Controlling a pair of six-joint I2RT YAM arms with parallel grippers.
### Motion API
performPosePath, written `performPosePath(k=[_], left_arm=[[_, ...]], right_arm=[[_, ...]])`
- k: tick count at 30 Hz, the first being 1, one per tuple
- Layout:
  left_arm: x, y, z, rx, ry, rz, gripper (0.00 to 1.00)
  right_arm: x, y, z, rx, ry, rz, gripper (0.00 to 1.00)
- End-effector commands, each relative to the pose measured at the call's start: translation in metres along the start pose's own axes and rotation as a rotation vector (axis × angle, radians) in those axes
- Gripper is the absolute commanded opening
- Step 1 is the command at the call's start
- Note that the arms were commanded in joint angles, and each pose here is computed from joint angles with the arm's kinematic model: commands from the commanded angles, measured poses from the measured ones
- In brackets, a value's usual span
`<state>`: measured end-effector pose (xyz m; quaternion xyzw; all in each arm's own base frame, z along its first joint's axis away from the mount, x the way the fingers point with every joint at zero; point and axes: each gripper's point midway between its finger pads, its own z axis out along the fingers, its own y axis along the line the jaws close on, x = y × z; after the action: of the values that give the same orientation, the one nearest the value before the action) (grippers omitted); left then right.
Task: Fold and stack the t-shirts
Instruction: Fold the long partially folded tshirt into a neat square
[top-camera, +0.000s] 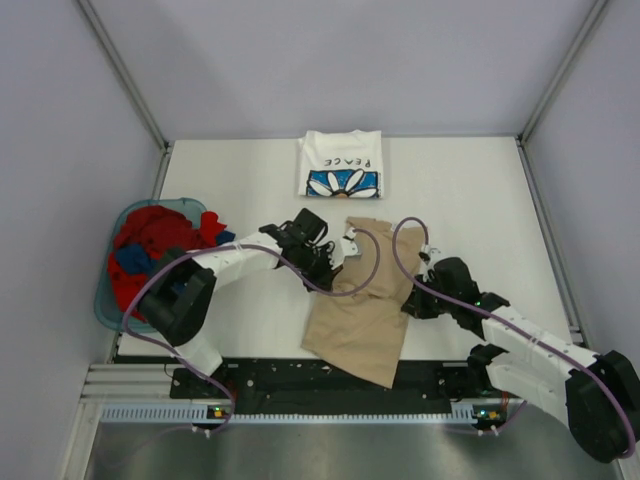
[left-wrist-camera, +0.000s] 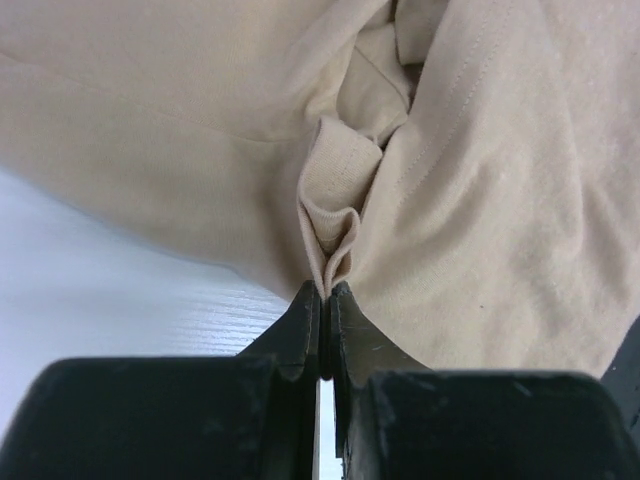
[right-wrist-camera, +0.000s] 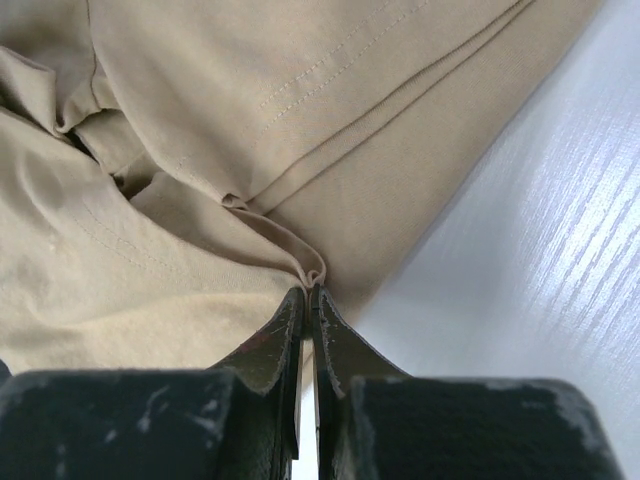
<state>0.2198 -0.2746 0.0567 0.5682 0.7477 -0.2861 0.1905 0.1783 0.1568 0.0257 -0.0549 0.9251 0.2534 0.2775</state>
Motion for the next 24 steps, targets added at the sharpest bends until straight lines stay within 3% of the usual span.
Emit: performPosePath(k=[1, 3, 4, 5, 7, 8, 10, 13, 16, 20, 22, 24], left_arm=[[-0.013, 0.023, 0.004, -0.079, -0.027, -0.019, 0.00], [-0.018, 0.034, 0.001, -0.138, -0.038, -0.026, 0.00], [-0.018, 0.037, 0.001, -0.156, -0.042, -0.030, 0.02], [-0.020, 0.038, 0.000, -0.159, -0.047, -0.027, 0.10], [-0.022, 0.036, -0.002, -0.155, -0.055, -0.024, 0.35], [-0.025, 0.037, -0.006, -0.164, -0.061, -0.012, 0.44], [-0.037, 0.041, -0.019, -0.202, -0.080, 0.019, 0.51], [-0.069, 0.035, -0.055, -0.217, -0.152, 0.107, 0.53], [-0.077, -0.001, -0.084, -0.113, -0.200, 0.283, 0.49], [-0.021, -0.057, -0.086, 0.135, -0.093, 0.396, 0.42], [0.009, -0.079, -0.083, 0.242, -0.035, 0.416, 0.42], [0.032, -0.092, -0.083, 0.286, 0.016, 0.448, 0.45]], right_arm=[[-0.027, 0.006, -0.004, -0.005, -0.077, -0.038, 0.03], [-0.032, 0.006, -0.006, 0.002, -0.100, -0.042, 0.12], [-0.034, 0.005, -0.007, 0.006, -0.112, -0.044, 0.23], [-0.039, 0.007, -0.009, -0.001, -0.129, -0.056, 0.35], [-0.051, 0.015, -0.017, -0.028, -0.172, -0.094, 0.50], [-0.059, 0.022, -0.023, -0.047, -0.203, -0.125, 0.52], [-0.082, 0.037, -0.039, -0.094, -0.290, -0.198, 0.54], [-0.108, 0.075, -0.071, -0.210, -0.383, -0.374, 0.58], [-0.093, 0.111, -0.086, -0.314, -0.335, -0.610, 0.62], [-0.012, 0.142, -0.082, -0.447, -0.094, -0.872, 0.62], [0.012, 0.164, -0.088, -0.483, -0.085, -0.955, 0.61], [0.025, 0.183, -0.095, -0.495, -0.083, -0.931, 0.58]])
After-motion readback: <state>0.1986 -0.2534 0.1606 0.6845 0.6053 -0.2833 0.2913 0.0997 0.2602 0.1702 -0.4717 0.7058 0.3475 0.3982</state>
